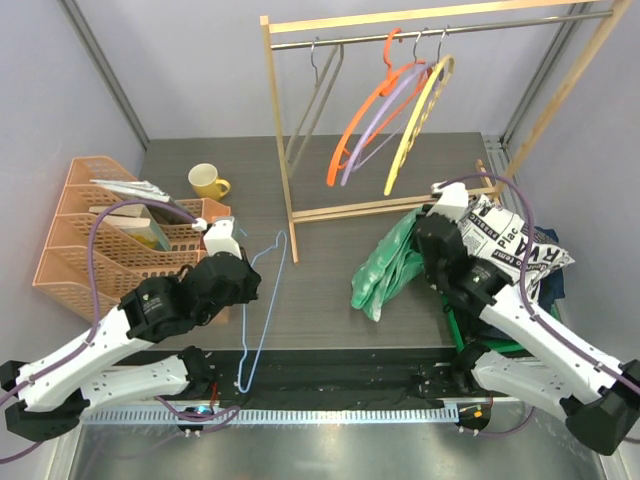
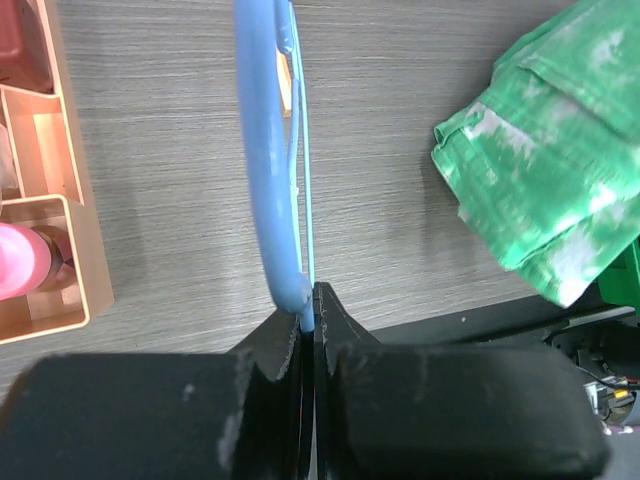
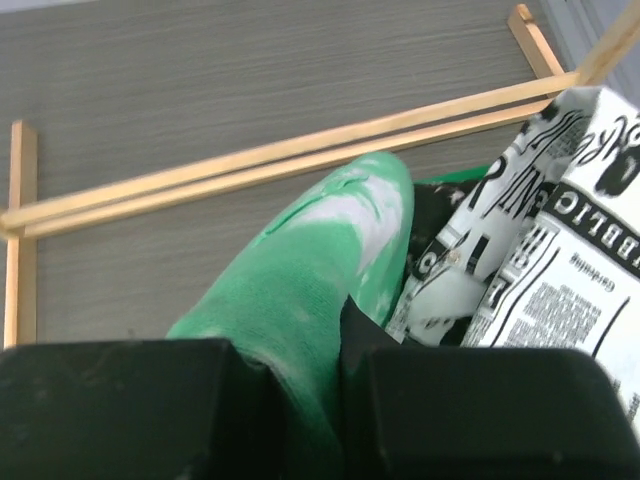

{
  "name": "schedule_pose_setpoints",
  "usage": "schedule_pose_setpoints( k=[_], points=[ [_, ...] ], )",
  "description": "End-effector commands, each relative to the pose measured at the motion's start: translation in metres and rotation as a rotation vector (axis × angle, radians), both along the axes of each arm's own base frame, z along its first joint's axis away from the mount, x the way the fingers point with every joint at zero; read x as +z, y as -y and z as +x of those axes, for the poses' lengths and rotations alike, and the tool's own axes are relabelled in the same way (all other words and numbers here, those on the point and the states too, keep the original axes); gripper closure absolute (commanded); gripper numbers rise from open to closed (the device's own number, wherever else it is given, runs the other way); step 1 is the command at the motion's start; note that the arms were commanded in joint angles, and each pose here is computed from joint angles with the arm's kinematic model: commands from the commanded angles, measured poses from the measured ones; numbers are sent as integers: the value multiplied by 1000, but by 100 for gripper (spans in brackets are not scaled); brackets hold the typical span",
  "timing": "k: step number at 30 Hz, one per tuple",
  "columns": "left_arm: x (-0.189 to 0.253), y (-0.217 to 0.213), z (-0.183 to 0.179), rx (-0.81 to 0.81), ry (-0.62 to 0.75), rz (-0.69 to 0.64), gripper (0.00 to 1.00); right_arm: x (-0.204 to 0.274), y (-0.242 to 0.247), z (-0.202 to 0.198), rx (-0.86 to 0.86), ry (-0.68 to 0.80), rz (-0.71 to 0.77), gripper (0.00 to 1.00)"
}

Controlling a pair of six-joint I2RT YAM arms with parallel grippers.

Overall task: Remove the trousers from the hanger
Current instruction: Place the trousers into the basket

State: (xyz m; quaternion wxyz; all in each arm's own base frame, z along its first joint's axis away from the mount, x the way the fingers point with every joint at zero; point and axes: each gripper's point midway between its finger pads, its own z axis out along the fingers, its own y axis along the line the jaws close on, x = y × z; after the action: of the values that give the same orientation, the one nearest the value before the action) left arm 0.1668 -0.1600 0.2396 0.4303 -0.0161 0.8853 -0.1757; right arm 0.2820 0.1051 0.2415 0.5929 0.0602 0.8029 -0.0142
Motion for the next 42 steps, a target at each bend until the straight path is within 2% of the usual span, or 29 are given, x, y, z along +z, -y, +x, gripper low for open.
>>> schedule_pose_setpoints(
  k=[1, 2, 4, 5, 6, 9, 14, 18, 29, 38, 42],
  points=[
    [16, -8, 1, 14, 45, -34, 100, 59, 6, 42, 44, 147, 228, 99],
    [16, -10, 0, 16, 46, -30, 100, 68, 0, 47, 108, 149, 273, 99],
    [18, -13, -1, 22, 53, -38, 100, 74, 25, 67, 68, 157, 303, 99],
    [19, -15, -1, 23, 53, -37, 100, 86, 18, 70, 140, 166, 339, 99],
    [20, -15, -2, 23, 55, -39, 100, 89, 38, 80, 97, 173, 357, 99],
    [25, -16, -2, 21, 61, -51, 100, 109, 44, 93, 156, 189, 434, 99],
    [28, -14, -1, 13, 67, -44, 100, 145, 93, 108, 113, 253, 501, 99],
    [32, -12, 1, 0, 76, -25, 100, 168, 128, 100, 73, 293, 517, 99],
    [49, -3, 4, -48, 105, -26, 100, 192, 154, 67, -8, 300, 506, 99],
    [53, 5, -3, -115, 104, -55, 100, 151, 218, 28, -282, 152, 452, 99],
    [53, 11, -6, -156, 101, -55, 100, 108, 234, 7, -417, -3, 450, 99]
  ],
)
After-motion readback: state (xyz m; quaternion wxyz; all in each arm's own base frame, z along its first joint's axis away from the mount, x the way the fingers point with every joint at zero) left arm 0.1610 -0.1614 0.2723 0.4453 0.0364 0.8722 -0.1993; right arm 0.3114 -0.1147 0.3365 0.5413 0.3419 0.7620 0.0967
